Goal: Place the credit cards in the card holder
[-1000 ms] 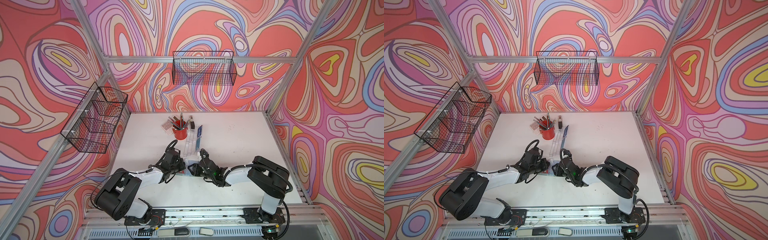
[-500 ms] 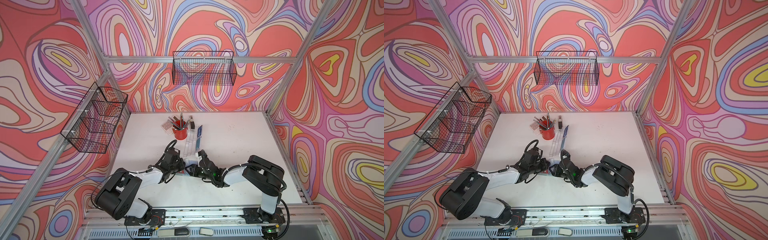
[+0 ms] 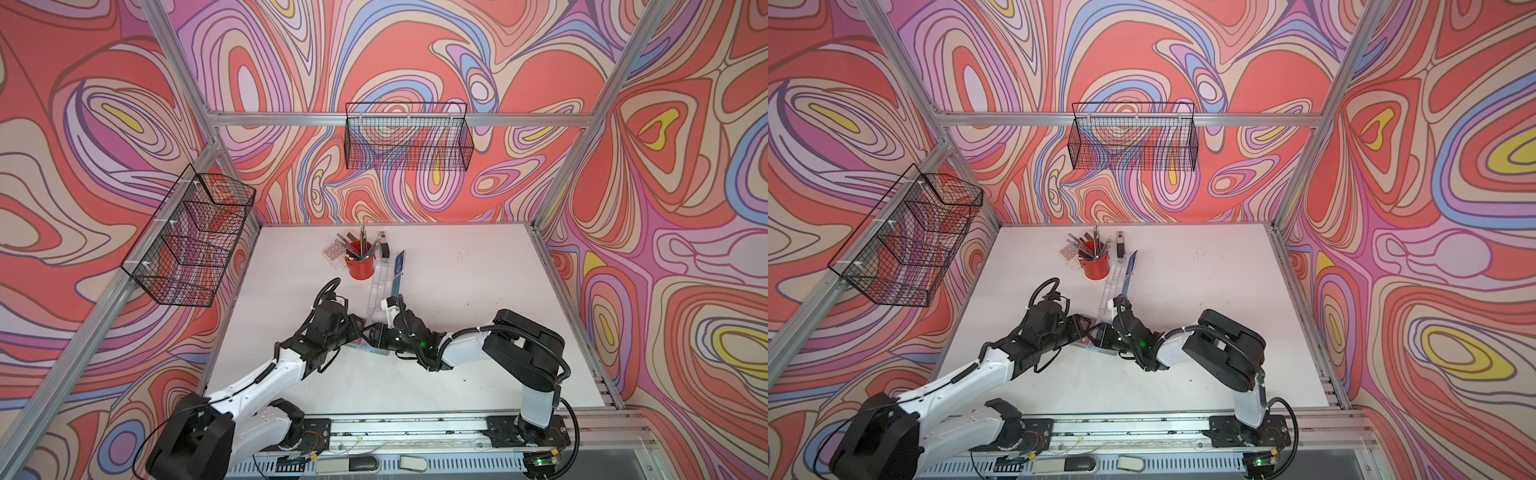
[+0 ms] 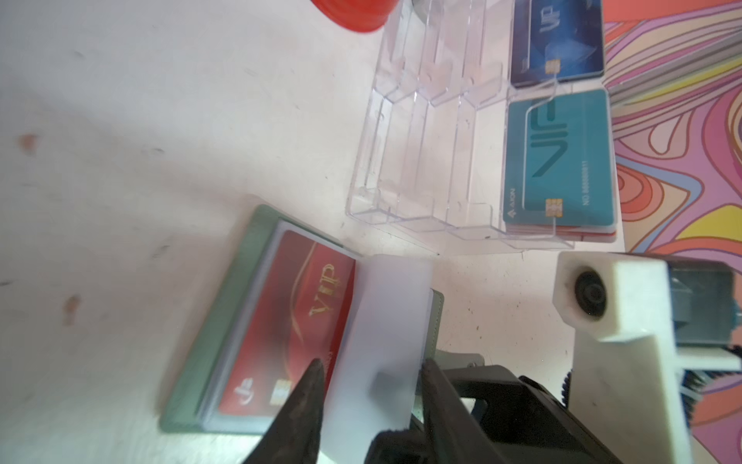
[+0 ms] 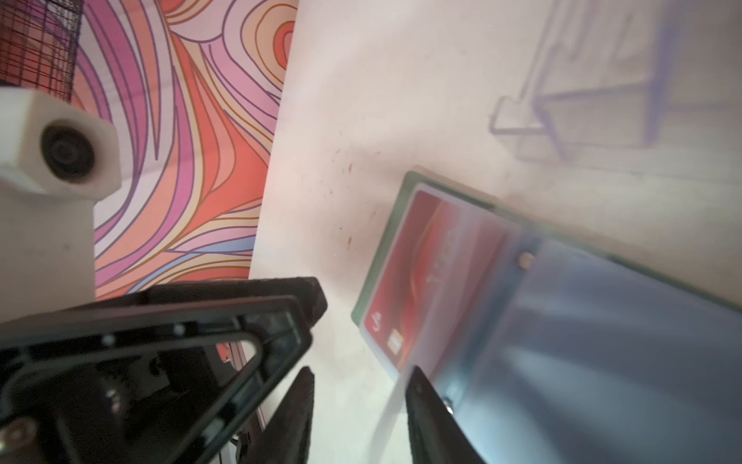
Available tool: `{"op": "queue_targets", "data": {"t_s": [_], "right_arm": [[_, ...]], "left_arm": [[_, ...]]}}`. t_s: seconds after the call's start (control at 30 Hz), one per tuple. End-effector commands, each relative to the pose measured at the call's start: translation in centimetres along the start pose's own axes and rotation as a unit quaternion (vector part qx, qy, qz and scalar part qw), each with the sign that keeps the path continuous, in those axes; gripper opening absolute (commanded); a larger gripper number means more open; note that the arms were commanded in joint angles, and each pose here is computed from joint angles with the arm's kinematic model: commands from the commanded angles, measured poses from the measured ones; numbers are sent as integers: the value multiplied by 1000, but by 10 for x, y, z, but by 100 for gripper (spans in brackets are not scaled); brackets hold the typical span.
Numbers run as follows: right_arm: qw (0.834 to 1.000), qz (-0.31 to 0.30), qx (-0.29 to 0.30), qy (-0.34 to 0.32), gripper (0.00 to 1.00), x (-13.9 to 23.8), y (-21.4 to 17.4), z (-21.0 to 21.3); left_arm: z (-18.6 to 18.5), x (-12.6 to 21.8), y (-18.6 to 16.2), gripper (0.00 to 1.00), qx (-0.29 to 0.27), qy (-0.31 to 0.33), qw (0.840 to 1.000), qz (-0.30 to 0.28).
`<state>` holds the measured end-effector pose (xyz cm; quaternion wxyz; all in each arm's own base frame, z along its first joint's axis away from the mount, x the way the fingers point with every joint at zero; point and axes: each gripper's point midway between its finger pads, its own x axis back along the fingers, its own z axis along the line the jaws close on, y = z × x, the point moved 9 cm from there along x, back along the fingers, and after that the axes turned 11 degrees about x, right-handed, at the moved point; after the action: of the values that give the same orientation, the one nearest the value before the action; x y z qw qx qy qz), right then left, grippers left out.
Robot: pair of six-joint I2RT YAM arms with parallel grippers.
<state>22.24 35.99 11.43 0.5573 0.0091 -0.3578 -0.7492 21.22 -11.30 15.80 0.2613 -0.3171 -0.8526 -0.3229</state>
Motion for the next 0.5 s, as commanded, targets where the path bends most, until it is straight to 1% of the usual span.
{"op": "queue_targets", "data": {"t_s": [0.0, 0.1, 0.2, 0.27, 0.37, 0.47], "right_arm": [[1000, 17, 12, -6, 40, -16, -6, 2], [999, 25, 15, -12, 39, -29, -8, 0], [999, 32, 15, -17, 38, -41, -9, -4], [999, 36, 14, -21, 38, -46, -11, -6], [999, 35, 20, -32, 37, -46, -9, -6], [998, 27, 31, -38, 37, -36, -4, 0]], "left_arm": [[26, 18, 5, 53, -10, 83, 996, -40], [45, 26, 9, 54, 4, 112, 992, -57], [65, 23, 11, 52, 25, 146, 987, -64], [76, 16, 10, 49, 41, 152, 986, -54], [79, 0, 9, 45, 47, 138, 989, -34], [77, -16, 10, 34, 47, 144, 989, 3]]}}
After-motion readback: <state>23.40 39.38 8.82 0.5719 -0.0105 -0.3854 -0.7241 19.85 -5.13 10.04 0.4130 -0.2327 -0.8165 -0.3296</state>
